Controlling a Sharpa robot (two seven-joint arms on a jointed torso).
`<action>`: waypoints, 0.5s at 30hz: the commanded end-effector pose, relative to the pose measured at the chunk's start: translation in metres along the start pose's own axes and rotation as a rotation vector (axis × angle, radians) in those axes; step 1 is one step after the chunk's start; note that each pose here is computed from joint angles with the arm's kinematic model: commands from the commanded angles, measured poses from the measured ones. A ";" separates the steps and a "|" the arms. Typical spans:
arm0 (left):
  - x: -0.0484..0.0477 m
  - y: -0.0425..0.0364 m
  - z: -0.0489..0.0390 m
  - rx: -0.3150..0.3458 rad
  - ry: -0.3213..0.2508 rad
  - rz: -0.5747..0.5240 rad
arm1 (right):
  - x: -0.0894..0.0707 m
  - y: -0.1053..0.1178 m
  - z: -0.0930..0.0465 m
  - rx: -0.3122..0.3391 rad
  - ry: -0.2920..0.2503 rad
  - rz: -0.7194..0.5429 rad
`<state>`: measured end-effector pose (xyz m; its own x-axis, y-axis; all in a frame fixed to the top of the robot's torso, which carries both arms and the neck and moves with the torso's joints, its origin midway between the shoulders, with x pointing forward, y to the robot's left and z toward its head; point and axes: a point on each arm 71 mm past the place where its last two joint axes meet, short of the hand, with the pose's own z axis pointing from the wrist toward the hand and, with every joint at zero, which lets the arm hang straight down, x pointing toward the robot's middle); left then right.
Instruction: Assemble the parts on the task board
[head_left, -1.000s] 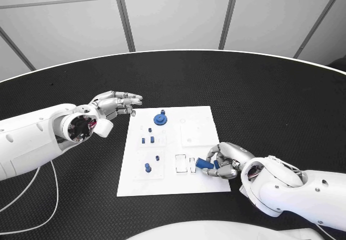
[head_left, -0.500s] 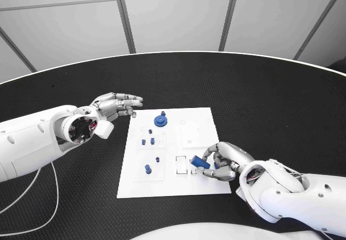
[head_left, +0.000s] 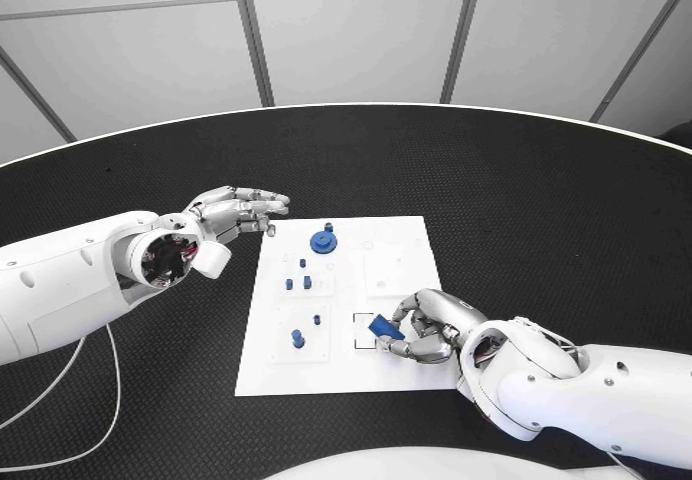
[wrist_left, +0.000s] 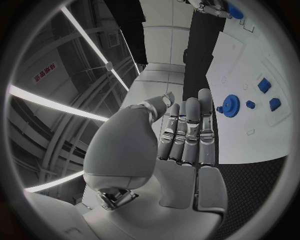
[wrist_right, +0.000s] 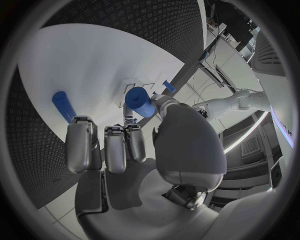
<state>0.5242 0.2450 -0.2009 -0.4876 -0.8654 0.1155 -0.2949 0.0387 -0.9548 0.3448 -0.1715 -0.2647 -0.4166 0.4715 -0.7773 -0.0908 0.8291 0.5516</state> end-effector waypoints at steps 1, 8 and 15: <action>0.0004 0.0000 0.0001 0.000 0.001 0.000 | 0.002 0.003 0.003 -0.004 0.007 -0.002; 0.0009 -0.0001 0.0001 -0.001 0.001 0.000 | 0.006 0.008 0.008 -0.013 0.015 -0.003; 0.0016 -0.0001 0.0002 -0.002 0.003 0.000 | 0.008 0.010 0.012 -0.016 0.018 -0.007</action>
<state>0.5236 0.2436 -0.2007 -0.4895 -0.8642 0.1163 -0.2961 0.0393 -0.9544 0.3513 -0.1562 -0.2693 -0.4320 0.4607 -0.7753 -0.1060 0.8278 0.5509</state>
